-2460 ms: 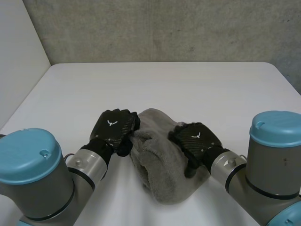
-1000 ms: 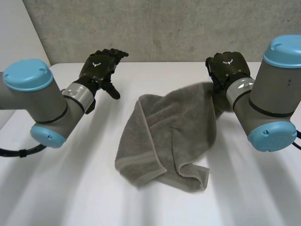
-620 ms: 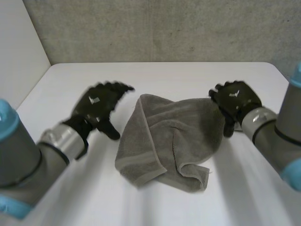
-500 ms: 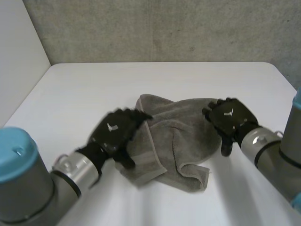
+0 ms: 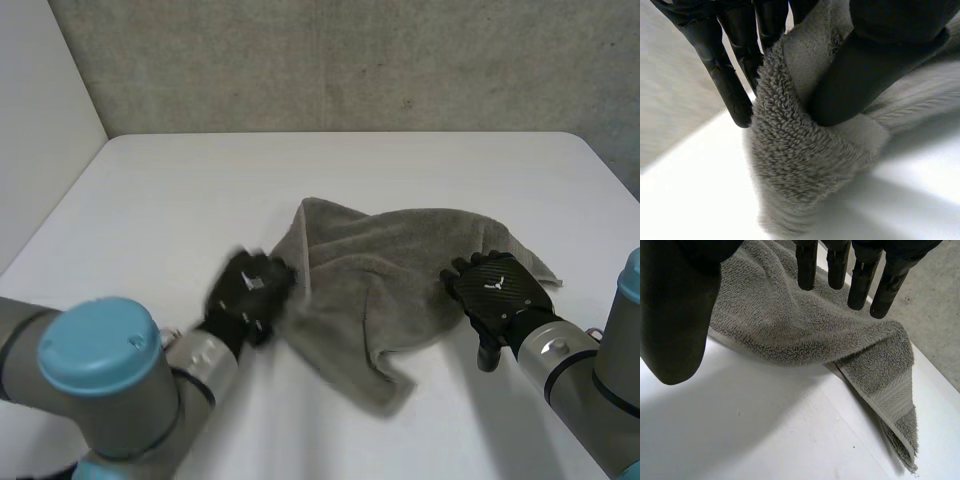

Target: Fold the towel.

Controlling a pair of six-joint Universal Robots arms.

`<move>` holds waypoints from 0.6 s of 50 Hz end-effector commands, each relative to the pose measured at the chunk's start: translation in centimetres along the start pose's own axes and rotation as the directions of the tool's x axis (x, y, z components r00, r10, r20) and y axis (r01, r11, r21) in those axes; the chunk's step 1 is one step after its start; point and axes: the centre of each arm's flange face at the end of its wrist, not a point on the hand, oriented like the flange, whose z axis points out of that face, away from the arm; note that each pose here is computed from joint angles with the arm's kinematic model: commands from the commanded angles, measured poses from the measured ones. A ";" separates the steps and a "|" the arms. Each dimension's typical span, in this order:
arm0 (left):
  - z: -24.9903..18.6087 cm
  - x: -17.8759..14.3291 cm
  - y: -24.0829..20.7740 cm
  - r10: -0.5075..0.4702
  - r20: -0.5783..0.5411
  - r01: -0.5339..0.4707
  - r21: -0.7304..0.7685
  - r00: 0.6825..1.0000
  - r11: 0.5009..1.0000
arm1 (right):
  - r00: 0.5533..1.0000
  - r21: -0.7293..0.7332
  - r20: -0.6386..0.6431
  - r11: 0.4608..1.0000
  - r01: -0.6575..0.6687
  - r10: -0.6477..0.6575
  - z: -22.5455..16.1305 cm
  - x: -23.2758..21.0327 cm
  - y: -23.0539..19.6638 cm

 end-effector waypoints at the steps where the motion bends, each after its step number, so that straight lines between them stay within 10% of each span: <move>1: 5.0 -10.9 -2.7 0.104 0.408 -0.178 0.148 0.907 0.973 | 1.000 0.001 0.007 1.000 0.001 -0.001 -0.2 -0.3 0.0; 13: 9.6 -12.5 -2.3 0.089 0.374 -0.181 0.220 0.923 0.958 | 1.000 -0.009 0.021 1.000 0.002 -0.001 -0.5 -0.9 0.5; 30: 3.1 -12.2 -0.3 0.086 0.333 -0.117 0.074 0.939 0.990 | 1.000 0.000 0.024 1.000 0.006 -0.006 -0.5 -1.2 0.7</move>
